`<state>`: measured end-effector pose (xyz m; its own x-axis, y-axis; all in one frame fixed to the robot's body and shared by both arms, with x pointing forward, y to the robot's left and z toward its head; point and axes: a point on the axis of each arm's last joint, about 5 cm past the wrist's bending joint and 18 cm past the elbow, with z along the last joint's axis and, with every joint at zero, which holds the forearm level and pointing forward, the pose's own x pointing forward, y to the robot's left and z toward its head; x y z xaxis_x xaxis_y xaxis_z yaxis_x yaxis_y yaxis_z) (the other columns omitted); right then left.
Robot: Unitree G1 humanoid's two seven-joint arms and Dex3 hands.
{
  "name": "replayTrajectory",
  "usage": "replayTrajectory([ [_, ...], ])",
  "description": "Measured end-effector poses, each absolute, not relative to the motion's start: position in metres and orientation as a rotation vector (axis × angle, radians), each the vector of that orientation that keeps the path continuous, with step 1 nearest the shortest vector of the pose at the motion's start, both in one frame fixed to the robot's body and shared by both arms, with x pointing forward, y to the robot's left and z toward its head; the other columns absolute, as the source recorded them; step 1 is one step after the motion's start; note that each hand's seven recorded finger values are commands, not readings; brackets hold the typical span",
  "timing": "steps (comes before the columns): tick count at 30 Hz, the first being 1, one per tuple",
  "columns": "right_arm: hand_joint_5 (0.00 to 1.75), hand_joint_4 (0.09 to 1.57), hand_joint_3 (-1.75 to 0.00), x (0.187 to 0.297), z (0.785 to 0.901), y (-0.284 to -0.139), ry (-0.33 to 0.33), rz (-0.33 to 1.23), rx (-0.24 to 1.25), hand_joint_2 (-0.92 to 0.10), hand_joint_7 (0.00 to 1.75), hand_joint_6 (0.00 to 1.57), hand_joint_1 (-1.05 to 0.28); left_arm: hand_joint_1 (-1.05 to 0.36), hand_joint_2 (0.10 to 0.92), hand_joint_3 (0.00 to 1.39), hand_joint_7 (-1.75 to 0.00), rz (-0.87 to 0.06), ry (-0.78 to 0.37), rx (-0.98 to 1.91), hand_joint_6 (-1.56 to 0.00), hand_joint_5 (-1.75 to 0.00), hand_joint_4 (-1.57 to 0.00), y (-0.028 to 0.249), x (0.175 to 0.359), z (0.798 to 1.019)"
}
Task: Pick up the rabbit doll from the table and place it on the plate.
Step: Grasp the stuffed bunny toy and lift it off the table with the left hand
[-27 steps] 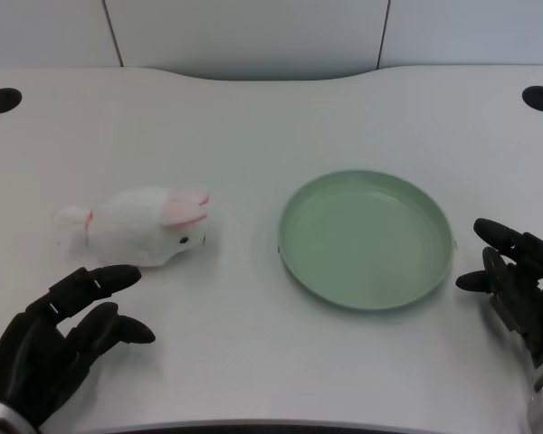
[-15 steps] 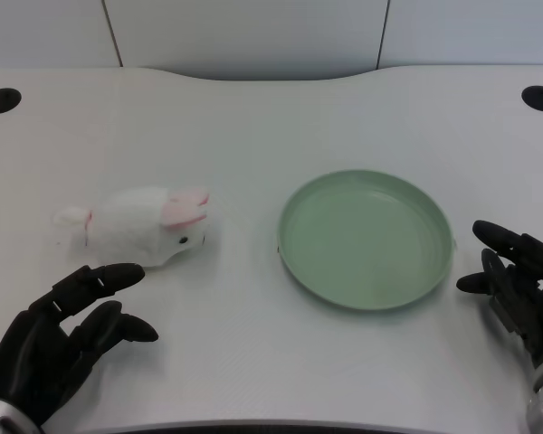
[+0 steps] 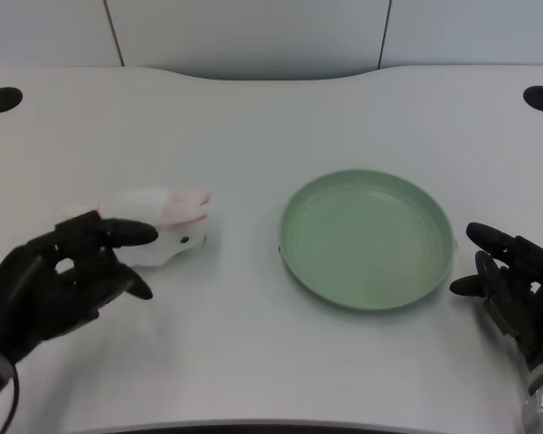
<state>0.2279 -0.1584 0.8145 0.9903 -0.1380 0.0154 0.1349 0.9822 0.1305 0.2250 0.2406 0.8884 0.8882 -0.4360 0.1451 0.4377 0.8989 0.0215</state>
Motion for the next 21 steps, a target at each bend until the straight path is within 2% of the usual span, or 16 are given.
replayTrajectory([
  [3, 1.05, 0.78, -0.32, 0.228, 0.814, -0.158, -0.023, -0.143, 0.128, -0.92, 0.04, 1.00, -0.34, -0.72, 0.921, 0.04, -0.55, -0.503, -0.239, 0.186, -0.33, -1.24, -0.24, 0.244, 0.237, 0.919],
  [7, 1.03, 0.80, -0.33, 0.228, 0.815, -0.157, -0.022, -0.159, 0.115, -0.92, 0.05, 1.00, -0.34, -0.78, 0.921, 0.10, -0.51, -0.545, -0.301, 0.435, -0.21, -1.20, -0.08, 0.243, 0.241, 0.944],
  [12, 1.19, 0.81, -0.30, 0.228, 0.815, -0.156, -0.025, -0.136, 0.124, -0.92, 0.05, 1.01, -0.39, -0.86, 0.921, 0.12, -0.47, -0.556, -0.352, 0.700, -0.13, -1.17, 0.00, 0.240, 0.250, 0.969],
  [16, 1.20, 0.81, -0.29, 0.228, 0.815, -0.155, -0.028, -0.136, 0.123, -0.92, 0.05, 1.00, -0.37, -0.90, 0.921, 0.13, -0.44, -0.537, -0.375, 0.953, -0.09, -0.96, 0.00, 0.234, 0.258, 0.989],
  [21, 1.20, 0.83, -0.28, 0.227, 0.814, -0.155, -0.034, -0.125, 0.128, -0.92, 0.05, 1.00, -0.39, -0.87, 0.920, 0.05, -0.37, -0.504, -0.389, 1.221, -0.04, -0.75, 0.00, 0.225, 0.268, 1.004],
])
